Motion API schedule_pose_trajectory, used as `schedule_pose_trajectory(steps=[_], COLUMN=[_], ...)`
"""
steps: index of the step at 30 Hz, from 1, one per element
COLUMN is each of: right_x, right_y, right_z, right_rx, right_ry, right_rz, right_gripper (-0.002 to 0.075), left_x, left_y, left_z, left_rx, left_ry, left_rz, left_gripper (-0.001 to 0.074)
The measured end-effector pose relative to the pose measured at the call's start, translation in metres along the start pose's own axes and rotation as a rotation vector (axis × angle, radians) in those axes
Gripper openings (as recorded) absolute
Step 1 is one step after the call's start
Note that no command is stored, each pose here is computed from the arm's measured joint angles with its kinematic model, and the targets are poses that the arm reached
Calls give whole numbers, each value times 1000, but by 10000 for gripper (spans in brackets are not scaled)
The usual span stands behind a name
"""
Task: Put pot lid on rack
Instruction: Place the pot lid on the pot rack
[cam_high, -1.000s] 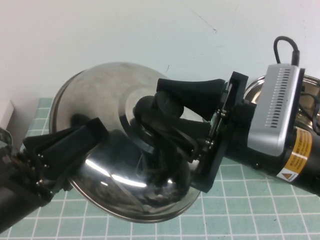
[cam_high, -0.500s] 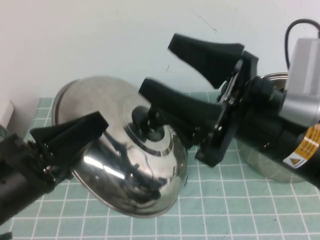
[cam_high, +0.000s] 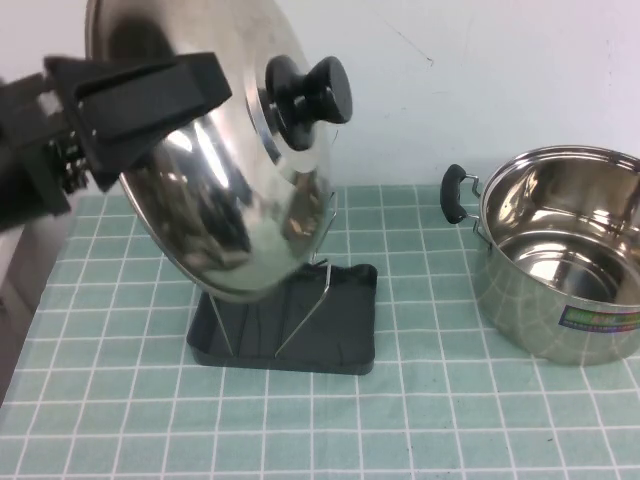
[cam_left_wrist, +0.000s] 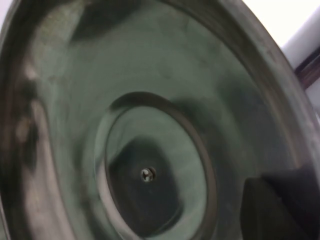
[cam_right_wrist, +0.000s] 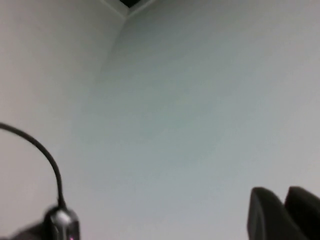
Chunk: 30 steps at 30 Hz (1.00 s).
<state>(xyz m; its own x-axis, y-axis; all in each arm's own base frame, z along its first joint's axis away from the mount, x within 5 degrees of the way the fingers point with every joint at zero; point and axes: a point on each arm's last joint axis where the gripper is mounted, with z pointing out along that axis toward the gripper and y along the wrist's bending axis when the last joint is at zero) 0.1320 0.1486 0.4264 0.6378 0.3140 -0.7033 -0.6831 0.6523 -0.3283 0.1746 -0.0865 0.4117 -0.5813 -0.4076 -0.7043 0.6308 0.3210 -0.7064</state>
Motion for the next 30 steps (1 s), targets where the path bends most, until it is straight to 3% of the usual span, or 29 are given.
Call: schedule_pose_trajectory(steps=[5, 10, 19, 23, 30], right_x=[-32, -54, -77, -75, -66], right_y=[-14, -16, -11, -10, -7], right_z=[-33, -76, -114, -119, -127], right_rx=[97, 74, 41, 26, -18], right_ry=[309, 572, 674, 717, 854], right_rz=[-252, -367, -395, -394, -366], right_gripper=[9, 0, -1, -1, -1], left_x=[-20, -25, -3, 1, 8], left_y=[4, 37, 88, 113, 139], left_z=[11, 28, 79, 88, 96], left_rx=[-123, -212, -270, -331, -378], left_ry=[96, 141, 243, 250, 281], left_rz=[80, 42, 44, 63, 82], left_gripper=[61, 61, 61, 61, 61])
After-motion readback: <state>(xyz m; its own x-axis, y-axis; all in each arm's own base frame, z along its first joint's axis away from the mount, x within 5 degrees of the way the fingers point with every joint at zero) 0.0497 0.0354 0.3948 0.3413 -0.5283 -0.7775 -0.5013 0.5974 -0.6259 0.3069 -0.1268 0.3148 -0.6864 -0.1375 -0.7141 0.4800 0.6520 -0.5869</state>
